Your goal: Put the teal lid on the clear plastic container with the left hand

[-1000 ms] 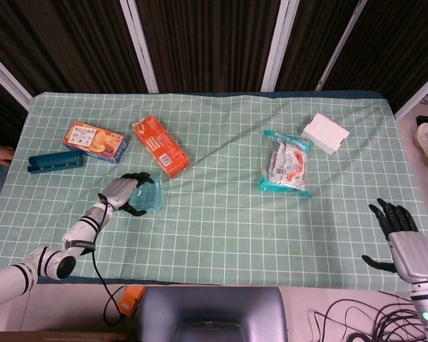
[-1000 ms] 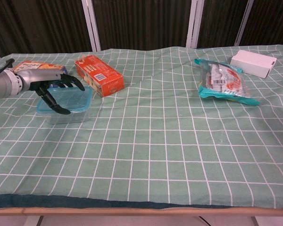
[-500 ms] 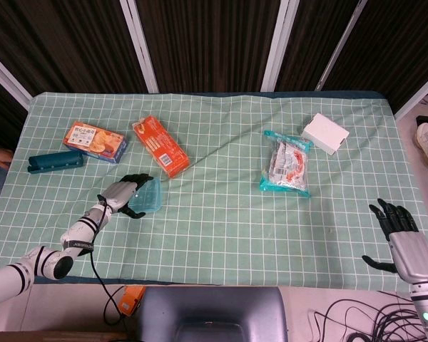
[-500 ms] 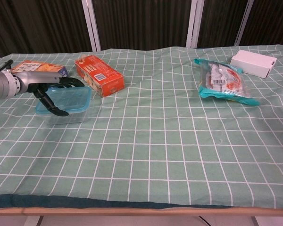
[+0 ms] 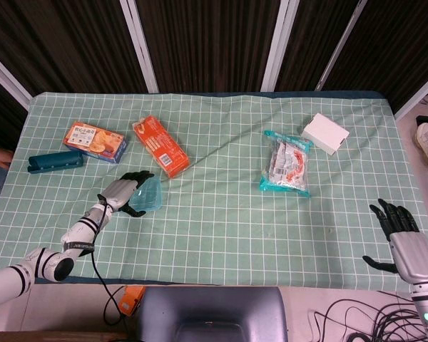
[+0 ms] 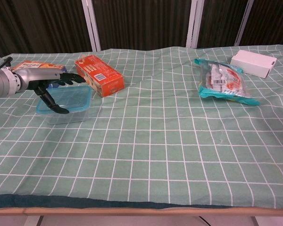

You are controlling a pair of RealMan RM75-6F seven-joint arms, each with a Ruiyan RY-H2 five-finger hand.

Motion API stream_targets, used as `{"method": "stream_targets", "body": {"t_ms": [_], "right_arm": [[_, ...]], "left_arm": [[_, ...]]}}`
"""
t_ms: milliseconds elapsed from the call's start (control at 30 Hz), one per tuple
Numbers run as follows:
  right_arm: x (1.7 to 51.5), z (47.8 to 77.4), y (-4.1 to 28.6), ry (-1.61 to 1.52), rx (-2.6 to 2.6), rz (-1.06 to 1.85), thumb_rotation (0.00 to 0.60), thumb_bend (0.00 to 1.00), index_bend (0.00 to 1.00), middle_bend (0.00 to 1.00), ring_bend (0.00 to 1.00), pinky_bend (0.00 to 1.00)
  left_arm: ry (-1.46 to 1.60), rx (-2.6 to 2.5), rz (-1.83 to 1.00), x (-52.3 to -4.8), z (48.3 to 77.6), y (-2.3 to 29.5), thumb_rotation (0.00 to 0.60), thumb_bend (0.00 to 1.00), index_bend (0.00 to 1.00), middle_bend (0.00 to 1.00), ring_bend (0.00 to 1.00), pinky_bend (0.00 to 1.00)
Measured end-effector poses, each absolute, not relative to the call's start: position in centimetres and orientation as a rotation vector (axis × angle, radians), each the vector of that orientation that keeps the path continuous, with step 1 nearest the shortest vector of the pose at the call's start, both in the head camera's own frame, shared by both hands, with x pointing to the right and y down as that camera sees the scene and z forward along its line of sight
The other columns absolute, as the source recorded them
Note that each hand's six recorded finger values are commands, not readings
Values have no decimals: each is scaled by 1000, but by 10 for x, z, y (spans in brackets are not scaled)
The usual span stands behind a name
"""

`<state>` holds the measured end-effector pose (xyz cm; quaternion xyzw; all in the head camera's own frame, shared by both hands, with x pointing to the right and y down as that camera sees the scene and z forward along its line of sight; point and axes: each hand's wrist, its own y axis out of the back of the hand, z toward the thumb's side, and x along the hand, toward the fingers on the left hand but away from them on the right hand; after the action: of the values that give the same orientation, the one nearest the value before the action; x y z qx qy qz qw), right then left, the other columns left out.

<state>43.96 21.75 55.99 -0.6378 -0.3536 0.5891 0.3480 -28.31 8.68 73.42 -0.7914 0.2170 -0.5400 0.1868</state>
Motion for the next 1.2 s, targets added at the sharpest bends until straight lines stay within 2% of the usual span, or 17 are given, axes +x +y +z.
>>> {"method": "stream_targets", "body": {"t_ms": [300,500,633,867,1200], "right_arm": [[439,559,218,-913,-1656,1524,600,151,0,0,0,0],[438,559,219,-905,-1664,1518,600,151,0,0,0,0],[436,558,220,-905,-1669,1509,600,151,0,0,0,0],[434,557,222,-900,-1682,1495,600,151,0,0,0,0],[435,556,222,-902,-1683,1493,600,151,0,0,0,0]], "left_arm": [[586,-2229,-1490,-279,723,93,600,202,0,0,0,0],[604,-2163,-1406,-281,698,101,600,187,0,3,0,1],[579,-2058,-1398,-294,686,114,600,191,0,71,0,3],[532,-1942,-1478,-315,684,143,600,198,0,121,7,1],[509,-1936,-1521,-321,688,158,600,207,0,141,16,0]]}}
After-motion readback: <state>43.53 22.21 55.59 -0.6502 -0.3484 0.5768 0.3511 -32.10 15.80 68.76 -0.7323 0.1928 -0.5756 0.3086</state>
